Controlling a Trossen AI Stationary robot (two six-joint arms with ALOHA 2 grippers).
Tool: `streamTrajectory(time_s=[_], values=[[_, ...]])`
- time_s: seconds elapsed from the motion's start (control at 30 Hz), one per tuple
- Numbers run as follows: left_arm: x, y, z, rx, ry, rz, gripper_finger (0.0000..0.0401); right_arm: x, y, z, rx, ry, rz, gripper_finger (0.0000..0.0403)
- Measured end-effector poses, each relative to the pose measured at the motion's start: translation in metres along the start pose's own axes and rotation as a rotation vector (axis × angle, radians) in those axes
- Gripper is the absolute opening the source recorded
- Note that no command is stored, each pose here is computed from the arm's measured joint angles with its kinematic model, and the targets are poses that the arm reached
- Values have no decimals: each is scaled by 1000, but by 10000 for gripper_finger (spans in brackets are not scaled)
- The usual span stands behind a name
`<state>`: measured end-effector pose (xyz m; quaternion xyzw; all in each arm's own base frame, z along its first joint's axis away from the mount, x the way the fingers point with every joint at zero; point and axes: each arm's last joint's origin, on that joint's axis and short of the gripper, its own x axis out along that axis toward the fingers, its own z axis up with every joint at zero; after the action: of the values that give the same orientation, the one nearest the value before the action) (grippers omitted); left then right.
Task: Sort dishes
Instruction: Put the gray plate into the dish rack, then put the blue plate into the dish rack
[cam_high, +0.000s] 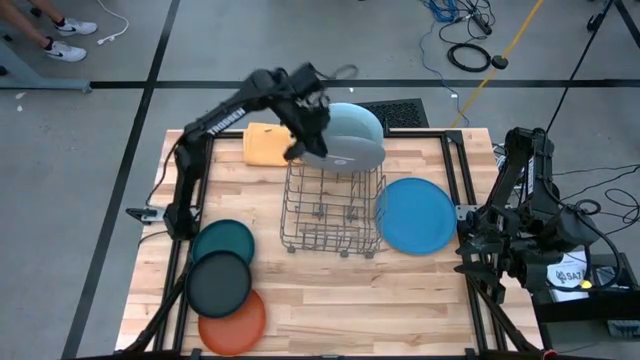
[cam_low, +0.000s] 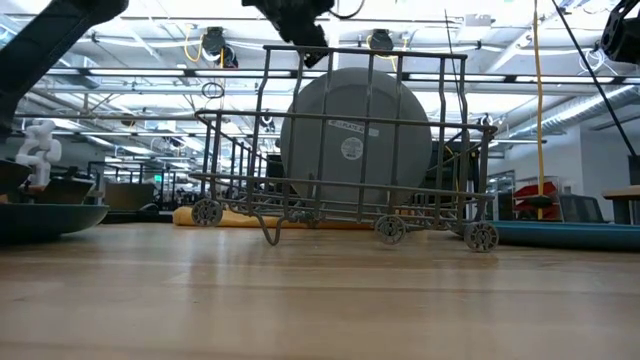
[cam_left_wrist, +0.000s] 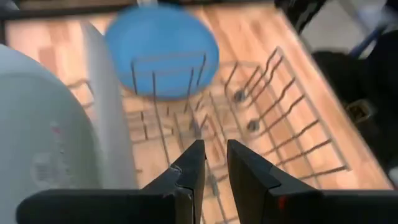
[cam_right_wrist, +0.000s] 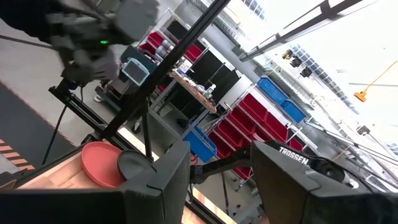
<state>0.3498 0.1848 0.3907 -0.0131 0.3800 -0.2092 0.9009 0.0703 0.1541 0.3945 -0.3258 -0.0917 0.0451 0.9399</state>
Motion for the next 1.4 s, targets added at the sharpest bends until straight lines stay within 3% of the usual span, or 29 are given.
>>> streamTrajectory(time_s=[0.13,0.27,0.4,0.47,0.67,0.8,0.97,1.1,1.27,1.4], values=[[31,-4,6,18,162,131,68,0,0,0,7,-2,-1,164],[41,3,10,7,306,439,68,0,-1,0,13,-4,-2,164],[39,14,16,-47,322,716,68,0,-1,1,20,-7,-3,164],[37,17,18,-59,310,786,68,0,-1,1,23,-7,-4,164],[51,1,28,24,272,669,68,0,-1,1,22,-7,-3,164],[72,-25,45,192,232,585,68,0,-1,1,16,-7,-3,164],[99,-65,74,400,115,556,68,0,-1,1,14,-3,-5,164],[119,-94,94,393,-38,541,74,0,-1,1,13,-3,-5,164],[179,-117,88,334,18,435,142,0,-2,1,16,-7,-13,164],[234,-145,85,388,24,397,218,0,-4,3,30,-14,-21,164]])
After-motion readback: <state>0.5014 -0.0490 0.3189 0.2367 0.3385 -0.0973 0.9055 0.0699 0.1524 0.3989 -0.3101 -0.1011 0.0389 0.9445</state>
